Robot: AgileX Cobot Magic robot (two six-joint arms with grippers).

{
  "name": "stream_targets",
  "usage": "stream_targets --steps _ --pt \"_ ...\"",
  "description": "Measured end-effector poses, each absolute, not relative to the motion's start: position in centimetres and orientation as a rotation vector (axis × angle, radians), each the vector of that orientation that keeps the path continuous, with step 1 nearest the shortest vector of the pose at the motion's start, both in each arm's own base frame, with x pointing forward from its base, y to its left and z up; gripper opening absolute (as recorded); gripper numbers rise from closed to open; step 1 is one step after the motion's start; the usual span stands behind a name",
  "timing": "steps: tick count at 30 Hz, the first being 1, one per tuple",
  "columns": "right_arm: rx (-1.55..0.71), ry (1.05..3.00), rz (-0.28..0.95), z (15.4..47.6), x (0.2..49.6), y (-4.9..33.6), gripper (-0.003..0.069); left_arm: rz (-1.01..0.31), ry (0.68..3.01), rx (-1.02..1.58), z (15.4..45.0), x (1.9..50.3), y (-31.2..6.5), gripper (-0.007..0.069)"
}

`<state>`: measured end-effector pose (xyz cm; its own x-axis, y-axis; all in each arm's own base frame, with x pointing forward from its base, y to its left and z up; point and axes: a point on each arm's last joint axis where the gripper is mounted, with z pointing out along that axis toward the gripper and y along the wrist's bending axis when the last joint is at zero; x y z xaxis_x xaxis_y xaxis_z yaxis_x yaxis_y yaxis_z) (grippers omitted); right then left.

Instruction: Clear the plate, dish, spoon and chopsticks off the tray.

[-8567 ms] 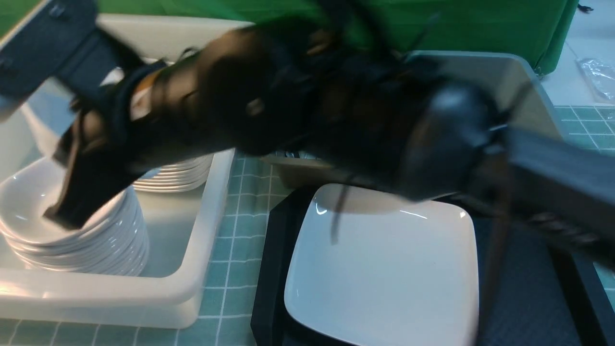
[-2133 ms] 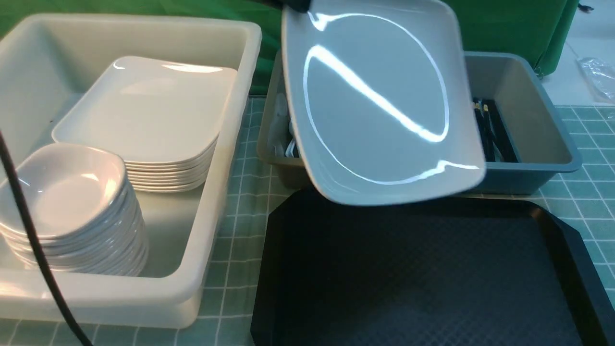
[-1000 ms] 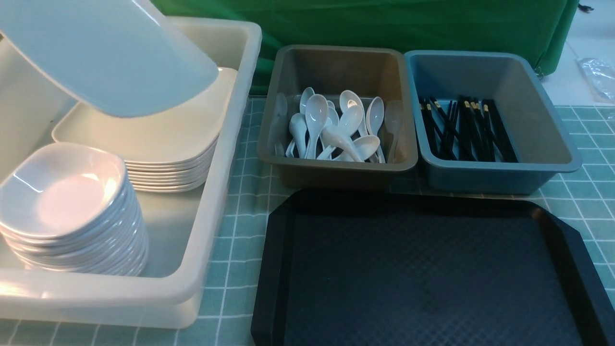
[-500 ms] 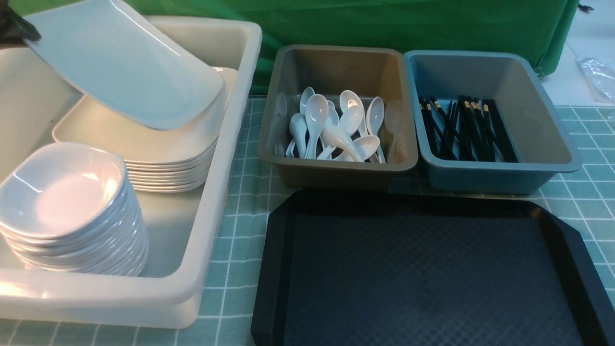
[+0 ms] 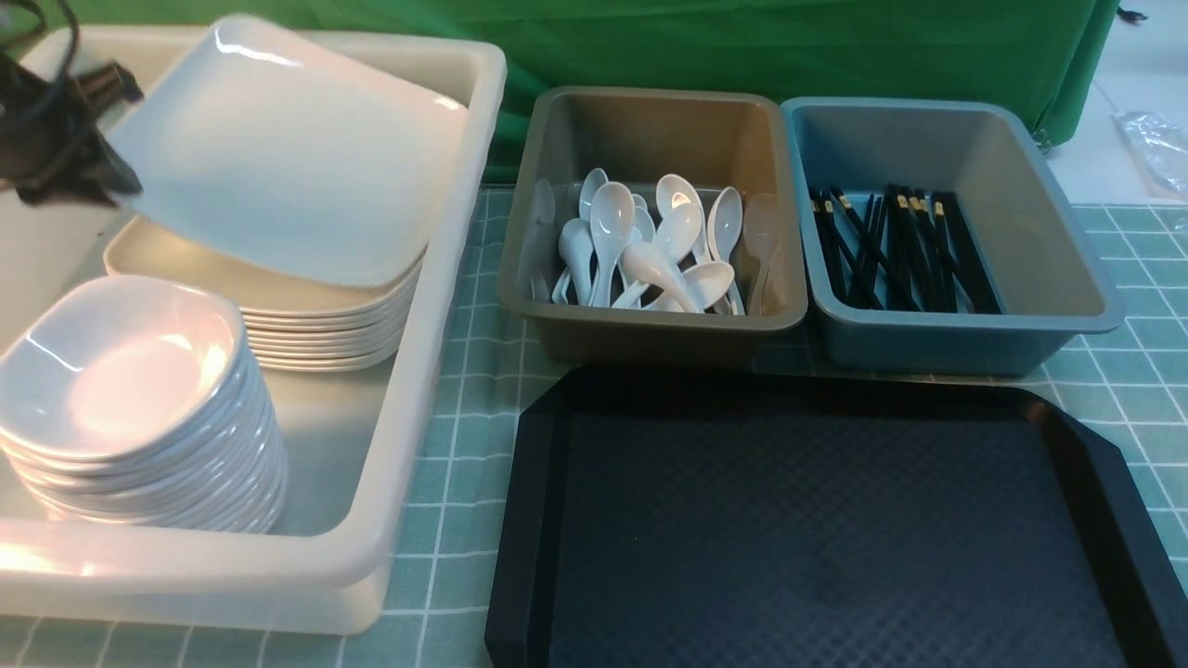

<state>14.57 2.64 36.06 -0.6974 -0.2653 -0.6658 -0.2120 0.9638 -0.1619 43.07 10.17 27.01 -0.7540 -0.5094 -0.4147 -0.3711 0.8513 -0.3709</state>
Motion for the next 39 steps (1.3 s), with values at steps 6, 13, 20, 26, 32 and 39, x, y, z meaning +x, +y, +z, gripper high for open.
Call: stream_targets --steps 6,13,20,26,32,39 --pt "-0.333 2.365 -0.093 36.1 14.6 2.6 0.0247 -0.298 2.616 -0.598 26.0 42.7 10.1 0.0281" --pt "-0.333 2.366 -0.091 36.1 14.6 2.7 0.0247 -0.212 2.692 -0.560 25.8 42.0 10.4 0.0426" --pt "-0.320 2.333 -0.077 37.4 14.5 2.7 0.0247 -0.122 2.650 -0.461 29.7 40.3 10.3 0.0337" --pt "-0.283 2.167 -0.045 41.9 13.6 2.4 0.0162 -0.412 2.456 -0.205 37.1 36.9 6.8 0.0045" --pt "-0.216 1.694 0.048 45.2 7.6 1.0 0.0028 -0.589 2.179 0.191 44.4 28.4 0.0 0.0001" --pt "-0.186 1.248 0.102 41.8 -0.1 -0.7 0.0024 -0.523 2.001 0.286 43.1 16.3 -3.5 0.0000"
